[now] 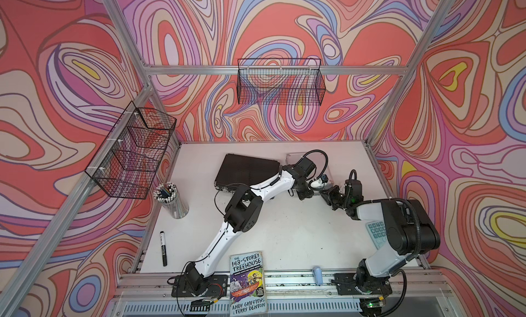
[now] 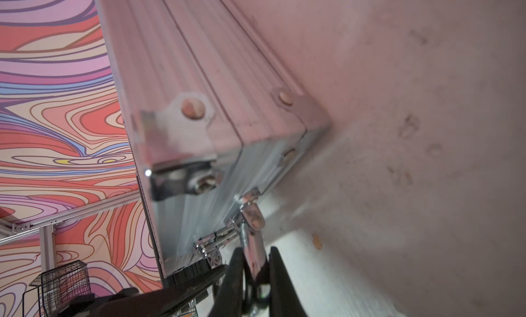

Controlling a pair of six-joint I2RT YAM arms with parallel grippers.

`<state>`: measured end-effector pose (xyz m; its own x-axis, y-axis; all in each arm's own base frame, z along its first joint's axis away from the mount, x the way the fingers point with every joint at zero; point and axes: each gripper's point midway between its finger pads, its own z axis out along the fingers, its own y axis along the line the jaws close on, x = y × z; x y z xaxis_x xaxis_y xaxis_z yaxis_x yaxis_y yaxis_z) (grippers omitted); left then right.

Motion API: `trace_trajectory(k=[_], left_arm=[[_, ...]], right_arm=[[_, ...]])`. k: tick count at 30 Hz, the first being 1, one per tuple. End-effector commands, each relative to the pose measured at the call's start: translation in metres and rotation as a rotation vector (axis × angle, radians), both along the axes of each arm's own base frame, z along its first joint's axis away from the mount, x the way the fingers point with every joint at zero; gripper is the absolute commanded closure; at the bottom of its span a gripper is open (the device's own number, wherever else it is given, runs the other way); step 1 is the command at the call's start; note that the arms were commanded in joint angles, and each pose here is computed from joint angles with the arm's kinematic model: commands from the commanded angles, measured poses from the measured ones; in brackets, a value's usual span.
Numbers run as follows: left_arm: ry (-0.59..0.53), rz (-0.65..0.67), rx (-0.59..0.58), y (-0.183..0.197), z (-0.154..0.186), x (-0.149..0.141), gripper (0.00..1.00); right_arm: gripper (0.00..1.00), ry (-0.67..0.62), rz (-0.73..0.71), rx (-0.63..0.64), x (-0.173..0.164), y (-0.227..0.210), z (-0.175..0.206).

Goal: Open the poker set cases
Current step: Pick up the poker set case from the center of the board.

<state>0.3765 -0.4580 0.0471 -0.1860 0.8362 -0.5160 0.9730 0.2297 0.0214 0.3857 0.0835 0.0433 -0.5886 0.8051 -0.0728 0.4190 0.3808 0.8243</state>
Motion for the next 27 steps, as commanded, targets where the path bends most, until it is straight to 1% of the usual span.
trace_trajectory(k=[1,6,10,12,14,16,18,20,23,25,27], left_arm=[[-0.009,0.014,0.089,0.019,-0.023,0.010,0.76],[-0.007,0.010,0.105,0.021,-0.027,0.009,0.80],[-0.009,0.011,0.103,0.021,-0.026,0.010,0.90],[-0.008,0.014,0.101,0.021,-0.025,0.010,0.98],[-0.011,0.015,0.091,0.019,-0.020,0.011,1.00],[-0.007,0.012,0.075,0.017,-0.015,0.010,1.00],[-0.005,0.009,0.056,0.014,-0.008,0.009,1.00],[0.004,0.005,0.030,0.010,-0.001,0.008,1.00],[0.023,0.008,-0.018,0.004,0.012,0.008,1.00],[0.040,0.010,-0.058,0.000,0.023,0.008,1.00],[0.053,0.017,-0.099,-0.005,0.034,0.010,1.00]], right_arm=[[1.00,-0.104,0.019,-0.003,0.015,0.004,0.034],[0.99,-0.106,0.015,0.003,0.018,0.004,0.040],[0.97,-0.099,0.019,0.001,0.018,0.005,0.040],[0.96,-0.094,0.016,0.001,0.018,0.004,0.040],[0.93,-0.092,0.016,0.000,0.018,0.003,0.039],[0.88,-0.095,0.015,-0.003,0.018,0.002,0.041],[0.81,-0.090,0.011,-0.013,0.017,-0.002,0.040],[0.71,-0.093,0.003,-0.027,0.016,-0.010,0.043],[0.62,-0.099,-0.009,-0.067,0.013,-0.024,0.047],[0.58,-0.097,-0.017,-0.101,0.009,-0.034,0.049],[0.57,-0.094,-0.017,-0.122,0.004,-0.039,0.049]])
